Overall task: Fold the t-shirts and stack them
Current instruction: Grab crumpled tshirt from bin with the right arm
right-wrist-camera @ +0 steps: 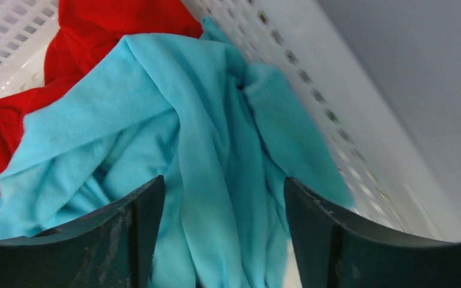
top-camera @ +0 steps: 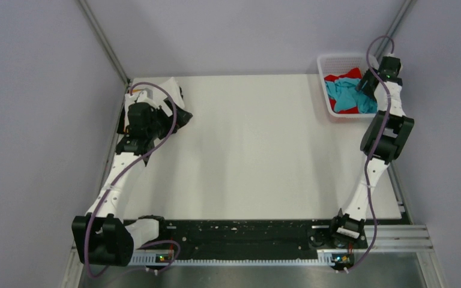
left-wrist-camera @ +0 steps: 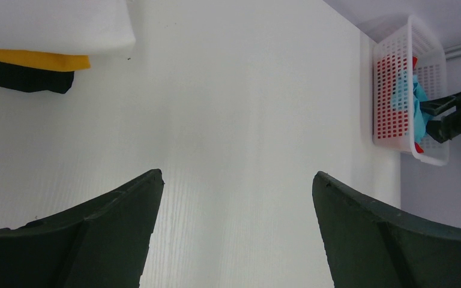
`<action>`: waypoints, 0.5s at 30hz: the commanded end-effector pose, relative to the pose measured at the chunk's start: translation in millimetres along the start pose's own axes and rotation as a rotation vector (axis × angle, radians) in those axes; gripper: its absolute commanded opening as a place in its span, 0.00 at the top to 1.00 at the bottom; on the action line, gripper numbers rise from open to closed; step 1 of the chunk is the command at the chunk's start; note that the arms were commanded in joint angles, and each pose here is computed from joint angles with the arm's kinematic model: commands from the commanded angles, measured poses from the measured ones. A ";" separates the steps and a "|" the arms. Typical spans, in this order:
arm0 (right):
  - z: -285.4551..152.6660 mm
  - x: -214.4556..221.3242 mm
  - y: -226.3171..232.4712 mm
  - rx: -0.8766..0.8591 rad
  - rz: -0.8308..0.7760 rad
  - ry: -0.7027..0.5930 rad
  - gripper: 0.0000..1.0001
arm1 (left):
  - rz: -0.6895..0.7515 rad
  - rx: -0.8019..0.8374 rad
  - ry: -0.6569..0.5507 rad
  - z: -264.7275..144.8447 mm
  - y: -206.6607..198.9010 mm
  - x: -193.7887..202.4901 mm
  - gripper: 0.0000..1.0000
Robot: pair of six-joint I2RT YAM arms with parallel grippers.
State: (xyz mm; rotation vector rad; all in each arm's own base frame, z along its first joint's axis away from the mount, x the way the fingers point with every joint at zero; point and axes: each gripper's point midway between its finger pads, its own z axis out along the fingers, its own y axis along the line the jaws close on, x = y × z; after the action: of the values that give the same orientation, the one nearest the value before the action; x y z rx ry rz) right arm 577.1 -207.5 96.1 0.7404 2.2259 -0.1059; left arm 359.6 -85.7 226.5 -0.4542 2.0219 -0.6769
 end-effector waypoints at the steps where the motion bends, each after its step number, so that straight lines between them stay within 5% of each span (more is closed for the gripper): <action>1: 16.6 -25.1 22.9 -0.138 -0.011 -0.055 0.34 | -0.004 0.011 -0.028 1.3 -8.9 -0.1 0.01; 3: 19.4 -31.0 30.2 -0.176 -0.020 -0.081 0.47 | -0.006 0.013 -0.026 2.0 -11.1 0.5 0.01; 6: 6.5 -52.7 36.6 -0.201 -0.025 -0.145 0.99 | 0.005 0.026 -0.024 0.4 -18.3 -1.4 0.01; 15: -149.9 -163.6 81.7 -0.383 -0.093 -0.452 1.00 | 0.065 0.063 -0.047 -8.8 -30.2 -1.8 0.01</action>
State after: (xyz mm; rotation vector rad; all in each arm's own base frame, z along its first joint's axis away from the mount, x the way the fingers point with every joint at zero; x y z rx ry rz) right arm 614.7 -192.2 108.5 0.5744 2.1683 0.0750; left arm 353.9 -106.6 225.2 -0.4119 2.0397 -0.6864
